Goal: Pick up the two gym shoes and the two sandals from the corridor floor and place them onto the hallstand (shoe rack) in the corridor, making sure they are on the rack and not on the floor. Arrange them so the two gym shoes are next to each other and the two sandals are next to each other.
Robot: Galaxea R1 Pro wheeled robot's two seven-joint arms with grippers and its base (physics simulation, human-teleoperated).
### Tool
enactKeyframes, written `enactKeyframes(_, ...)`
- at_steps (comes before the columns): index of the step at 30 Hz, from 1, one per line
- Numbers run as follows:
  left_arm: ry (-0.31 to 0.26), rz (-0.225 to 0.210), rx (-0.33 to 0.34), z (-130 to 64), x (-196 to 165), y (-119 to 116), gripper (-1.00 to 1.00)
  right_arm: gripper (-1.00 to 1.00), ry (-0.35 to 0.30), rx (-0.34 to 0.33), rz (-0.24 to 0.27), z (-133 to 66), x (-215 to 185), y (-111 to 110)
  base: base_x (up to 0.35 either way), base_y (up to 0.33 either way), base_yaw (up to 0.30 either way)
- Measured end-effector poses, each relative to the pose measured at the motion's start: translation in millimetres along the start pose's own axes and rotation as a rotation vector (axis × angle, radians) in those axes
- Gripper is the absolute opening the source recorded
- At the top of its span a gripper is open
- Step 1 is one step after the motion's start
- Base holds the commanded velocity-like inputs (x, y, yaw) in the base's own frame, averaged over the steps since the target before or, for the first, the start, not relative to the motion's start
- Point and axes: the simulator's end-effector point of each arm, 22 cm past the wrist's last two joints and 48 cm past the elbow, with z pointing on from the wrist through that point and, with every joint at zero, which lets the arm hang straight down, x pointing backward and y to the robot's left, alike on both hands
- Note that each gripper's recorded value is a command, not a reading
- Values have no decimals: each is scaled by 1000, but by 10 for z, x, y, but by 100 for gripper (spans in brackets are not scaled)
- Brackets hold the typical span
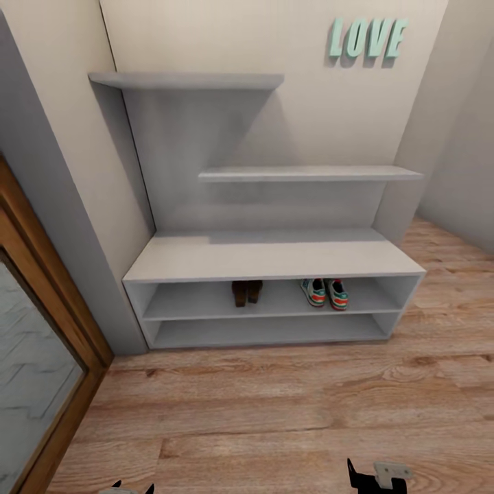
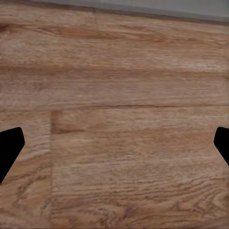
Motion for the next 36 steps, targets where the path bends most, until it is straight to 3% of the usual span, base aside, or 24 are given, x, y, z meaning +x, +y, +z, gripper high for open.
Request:
enactKeyframes(14, 2, 1, -55, -139, -247, 57, 100, 100, 2, -7, 14, -152, -244, 46, 0, 0, 0)
enactKeyframes(20, 2, 1, -62, -198, -352, 49, 100, 100, 12, -24, 22, -235, -306, 176, 0, 0, 0)
enactKeyframes(36, 2, 0, -65, -358, -624, -5, 100, 100, 21, -32, 27, -430, -528, 220, 0, 0, 0)
